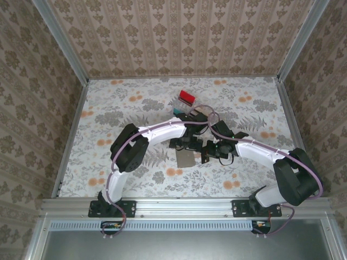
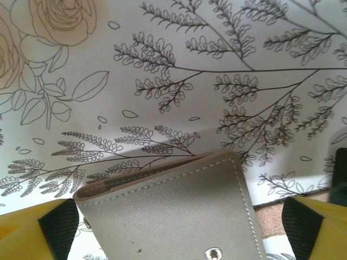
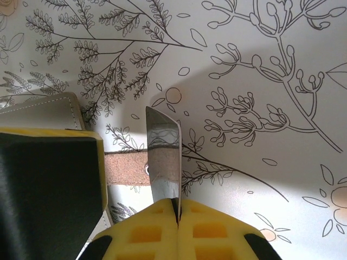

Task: Put the credit cards into the card holder

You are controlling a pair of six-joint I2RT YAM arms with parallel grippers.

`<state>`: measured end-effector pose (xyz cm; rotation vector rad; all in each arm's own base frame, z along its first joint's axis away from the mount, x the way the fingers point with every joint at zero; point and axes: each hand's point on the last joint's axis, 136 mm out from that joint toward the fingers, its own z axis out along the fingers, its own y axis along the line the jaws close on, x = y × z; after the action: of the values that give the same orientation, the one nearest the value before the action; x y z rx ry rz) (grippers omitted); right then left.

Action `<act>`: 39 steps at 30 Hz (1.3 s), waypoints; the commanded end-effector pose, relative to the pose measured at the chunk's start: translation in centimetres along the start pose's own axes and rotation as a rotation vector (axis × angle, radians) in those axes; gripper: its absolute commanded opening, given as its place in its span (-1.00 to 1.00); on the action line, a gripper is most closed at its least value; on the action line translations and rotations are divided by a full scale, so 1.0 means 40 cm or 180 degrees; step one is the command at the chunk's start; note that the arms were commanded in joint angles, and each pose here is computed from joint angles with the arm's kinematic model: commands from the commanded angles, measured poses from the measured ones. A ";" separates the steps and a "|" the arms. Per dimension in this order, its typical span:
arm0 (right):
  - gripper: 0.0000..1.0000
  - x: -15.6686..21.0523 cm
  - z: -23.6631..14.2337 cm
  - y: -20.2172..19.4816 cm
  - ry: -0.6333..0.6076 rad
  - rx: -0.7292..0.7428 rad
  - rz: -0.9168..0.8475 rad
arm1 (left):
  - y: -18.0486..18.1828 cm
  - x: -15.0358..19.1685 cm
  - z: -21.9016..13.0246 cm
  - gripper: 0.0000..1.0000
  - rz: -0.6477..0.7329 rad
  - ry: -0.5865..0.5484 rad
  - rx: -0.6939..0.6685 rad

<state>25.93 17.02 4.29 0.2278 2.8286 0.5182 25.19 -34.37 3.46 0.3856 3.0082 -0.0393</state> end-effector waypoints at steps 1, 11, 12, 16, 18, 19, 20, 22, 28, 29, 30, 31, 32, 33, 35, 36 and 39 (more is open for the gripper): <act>-0.99 0.050 0.027 -0.080 0.0179 0.0364 0.0118 | 0.018 0.017 0.016 1.00 -0.0044 0.0110 -0.0197; -1.00 0.051 0.033 -0.105 0.0165 0.0517 0.0156 | 0.033 0.027 0.010 0.85 -0.0080 0.0126 -0.0255; -1.00 0.051 0.032 -0.109 0.0160 0.0544 0.0159 | 0.032 0.022 -0.006 0.84 -0.0088 0.0076 -0.0222; -1.00 0.050 0.033 -0.117 0.0144 0.0592 0.0169 | 0.042 0.012 -0.054 0.83 -0.0124 -0.0070 -0.0176; -1.00 0.050 0.035 -0.119 0.0143 0.0603 0.0175 | 0.050 0.013 -0.067 0.83 -0.0150 -0.0104 -0.0160; -1.00 0.051 0.037 -0.120 0.0148 0.0611 0.0182 | 0.052 0.016 -0.072 0.83 -0.0165 -0.0110 -0.0139; -1.00 0.051 0.037 -0.121 0.0146 0.0614 0.0184 | 0.054 0.016 -0.075 0.82 -0.0181 -0.0126 -0.0115; -1.00 0.052 0.039 -0.122 0.0153 0.0618 0.0200 | 0.060 0.020 -0.082 0.76 -0.0208 -0.0152 -0.0071; -1.00 0.051 0.041 -0.119 0.0155 0.0603 0.0205 | 0.077 0.038 -0.082 0.56 -0.0262 -0.0136 0.0000; -1.00 0.050 0.041 -0.118 0.0154 0.0605 0.0205 | 0.082 0.040 -0.083 0.52 -0.0274 -0.0132 -0.0009; -1.00 0.049 0.041 -0.117 0.0153 0.0598 0.0205 | 0.087 0.042 -0.088 0.49 -0.0290 -0.0148 -0.0021; -1.00 0.049 0.041 -0.115 0.0154 0.0587 0.0205 | 0.093 0.042 -0.093 0.45 -0.0310 -0.0180 -0.0020; -1.00 0.047 0.040 -0.115 0.0148 0.0589 0.0212 | 0.096 0.042 -0.101 0.38 -0.0325 -0.0219 0.0001; -1.00 0.047 0.040 -0.114 0.0151 0.0587 0.0209 | 0.100 0.043 -0.107 0.30 -0.0347 -0.0256 0.0028; -1.00 0.046 0.039 -0.114 0.0148 0.0594 0.0211 | 0.111 0.043 -0.119 0.06 -0.0403 -0.0320 0.0090; -1.00 0.045 0.039 -0.113 0.0146 0.0591 0.0214 | 0.115 0.044 -0.126 -0.06 -0.0423 -0.0360 0.0147; -1.00 0.043 0.035 -0.110 0.0134 0.0582 0.0210 | 0.130 0.051 -0.130 -0.37 -0.0518 -0.0441 0.0320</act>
<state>26.35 16.66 3.65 0.2786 2.8177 0.4919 23.92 -29.65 7.91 0.1964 2.9161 -0.1751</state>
